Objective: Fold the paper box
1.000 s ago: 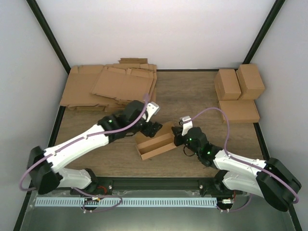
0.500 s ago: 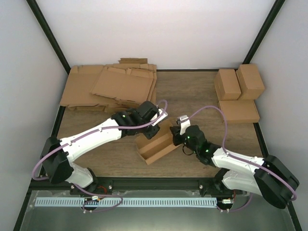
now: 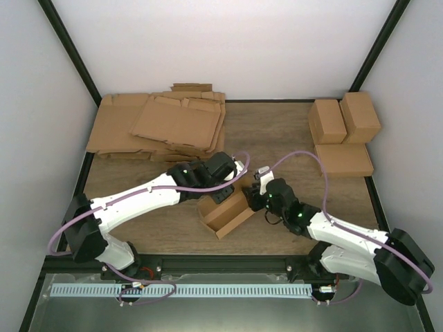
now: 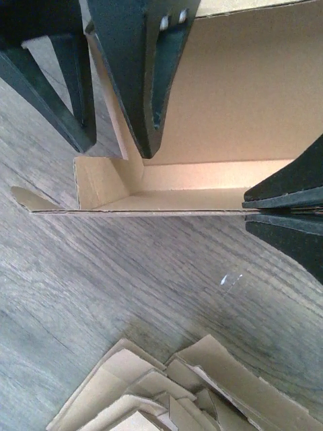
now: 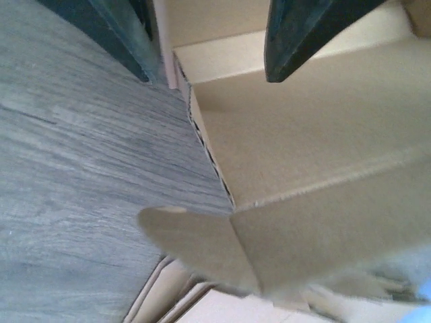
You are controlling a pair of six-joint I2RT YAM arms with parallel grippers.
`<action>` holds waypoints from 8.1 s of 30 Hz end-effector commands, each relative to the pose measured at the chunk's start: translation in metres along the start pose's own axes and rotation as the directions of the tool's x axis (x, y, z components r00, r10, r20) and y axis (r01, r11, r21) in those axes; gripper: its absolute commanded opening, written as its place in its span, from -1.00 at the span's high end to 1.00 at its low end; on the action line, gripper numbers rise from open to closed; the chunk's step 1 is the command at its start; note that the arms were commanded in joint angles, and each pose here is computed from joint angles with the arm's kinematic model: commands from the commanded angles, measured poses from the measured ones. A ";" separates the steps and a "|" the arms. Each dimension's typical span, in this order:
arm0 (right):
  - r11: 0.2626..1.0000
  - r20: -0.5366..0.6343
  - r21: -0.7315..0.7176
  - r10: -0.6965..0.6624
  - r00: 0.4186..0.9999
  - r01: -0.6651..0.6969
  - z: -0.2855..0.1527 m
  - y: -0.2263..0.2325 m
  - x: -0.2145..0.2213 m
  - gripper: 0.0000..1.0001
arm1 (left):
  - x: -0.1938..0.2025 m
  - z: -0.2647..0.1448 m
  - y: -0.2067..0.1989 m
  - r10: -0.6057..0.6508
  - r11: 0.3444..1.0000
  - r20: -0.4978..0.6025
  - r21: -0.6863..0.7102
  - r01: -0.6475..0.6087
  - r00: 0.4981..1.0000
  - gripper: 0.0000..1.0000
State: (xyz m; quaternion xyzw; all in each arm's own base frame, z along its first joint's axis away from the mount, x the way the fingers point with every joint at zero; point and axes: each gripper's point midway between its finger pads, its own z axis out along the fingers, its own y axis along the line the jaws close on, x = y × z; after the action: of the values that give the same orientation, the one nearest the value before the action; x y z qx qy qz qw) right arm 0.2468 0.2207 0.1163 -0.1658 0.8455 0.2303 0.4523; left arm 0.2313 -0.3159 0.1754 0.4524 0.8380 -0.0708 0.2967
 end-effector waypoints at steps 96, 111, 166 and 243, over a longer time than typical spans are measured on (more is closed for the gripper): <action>0.896 -0.035 0.184 0.417 0.908 -0.405 -0.073 -0.029 0.010 -0.73 | 0.047 -0.034 -0.008 -0.900 0.411 -0.011 0.308 0.858 0.436 -1.00; 0.970 -0.028 0.015 0.243 0.970 -0.242 -0.055 -0.036 -0.098 -0.84 | 0.086 -0.032 -0.067 -0.975 -0.027 -0.217 0.358 0.933 0.055 -0.97; 0.905 -0.494 -0.361 0.021 0.869 -0.226 0.078 -0.002 -0.023 0.31 | 0.109 0.021 -0.077 -0.962 -0.211 -0.233 0.312 0.927 -0.141 0.29; 0.896 -0.390 -0.012 0.405 0.827 -0.445 0.014 -0.021 0.033 0.39 | 0.105 0.038 0.072 -0.926 0.378 0.032 0.103 0.920 0.377 -0.08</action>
State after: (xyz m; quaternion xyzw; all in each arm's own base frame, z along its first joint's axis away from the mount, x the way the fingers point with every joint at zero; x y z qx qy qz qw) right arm 0.2491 0.2012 0.0772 -0.0356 0.9166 0.3253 0.2299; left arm 0.2649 -0.2091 0.1011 -0.1208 0.9259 -0.2684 0.2368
